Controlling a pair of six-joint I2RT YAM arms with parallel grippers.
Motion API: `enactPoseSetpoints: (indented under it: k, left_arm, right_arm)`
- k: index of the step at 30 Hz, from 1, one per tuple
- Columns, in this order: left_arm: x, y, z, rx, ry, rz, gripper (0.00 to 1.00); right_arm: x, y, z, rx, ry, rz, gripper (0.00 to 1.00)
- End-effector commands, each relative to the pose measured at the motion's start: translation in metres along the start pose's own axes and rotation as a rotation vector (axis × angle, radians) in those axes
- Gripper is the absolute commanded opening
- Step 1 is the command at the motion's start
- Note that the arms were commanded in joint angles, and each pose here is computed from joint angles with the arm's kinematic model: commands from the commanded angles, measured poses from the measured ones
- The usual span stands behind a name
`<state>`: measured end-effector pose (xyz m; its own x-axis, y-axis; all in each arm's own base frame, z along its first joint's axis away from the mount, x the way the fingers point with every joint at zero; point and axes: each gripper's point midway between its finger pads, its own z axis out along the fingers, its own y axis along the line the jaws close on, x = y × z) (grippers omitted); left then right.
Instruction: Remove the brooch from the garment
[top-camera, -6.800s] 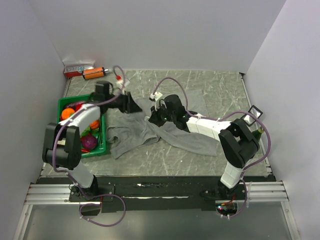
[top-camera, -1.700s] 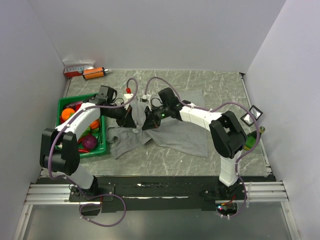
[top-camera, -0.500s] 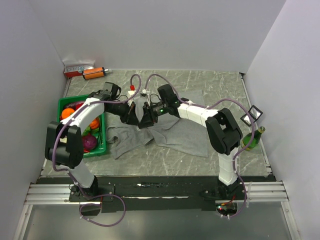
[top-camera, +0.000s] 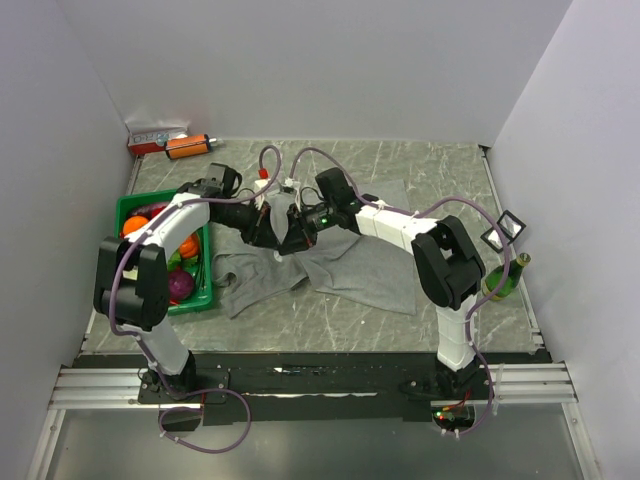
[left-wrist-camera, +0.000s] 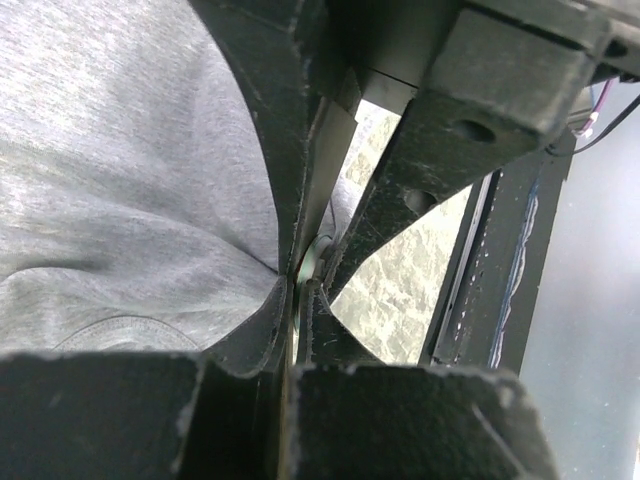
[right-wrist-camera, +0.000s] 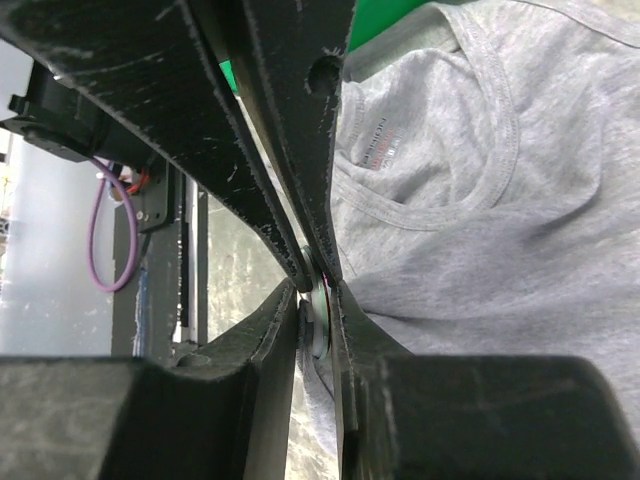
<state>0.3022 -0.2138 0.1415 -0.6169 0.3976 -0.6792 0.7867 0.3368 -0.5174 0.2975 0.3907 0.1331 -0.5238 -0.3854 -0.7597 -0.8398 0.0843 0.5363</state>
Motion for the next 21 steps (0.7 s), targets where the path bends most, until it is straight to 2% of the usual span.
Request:
enactPoseSetpoints:
  k: [1, 4, 8, 12, 16, 19, 21]
  left_arm:
    - [-0.018, -0.020, 0.000, 0.093, -0.050, -0.031, 0.01]
    - [-0.022, -0.024, 0.001, 0.113, -0.071, -0.063, 0.01]
    - [-0.030, -0.032, 0.000, 0.152, -0.105, -0.158, 0.01]
    - [-0.037, -0.044, 0.000, 0.204, -0.127, -0.194, 0.01]
    - [-0.033, -0.051, 0.003, 0.241, -0.123, -0.272, 0.01]
    - [-0.033, -0.055, 0.003, 0.269, -0.132, -0.295, 0.01]
    - [-0.034, -0.056, 0.003, 0.278, -0.140, -0.292, 0.01]
  right_arm:
    - [-0.025, -0.012, 0.000, 0.086, -0.038, -0.080, 0.13]
    - [-0.025, -0.022, 0.001, 0.171, -0.019, -0.080, 0.10]
    - [-0.021, -0.044, -0.006, 0.329, 0.009, -0.060, 0.12]
    - [-0.014, -0.057, -0.013, 0.441, 0.046, -0.062, 0.00]
    - [-0.012, -0.070, -0.022, 0.548, 0.063, -0.053, 0.00]
    - [-0.014, -0.081, -0.029, 0.647, 0.070, -0.047, 0.06]
    - [-0.014, -0.085, -0.032, 0.693, 0.077, -0.056, 0.06]
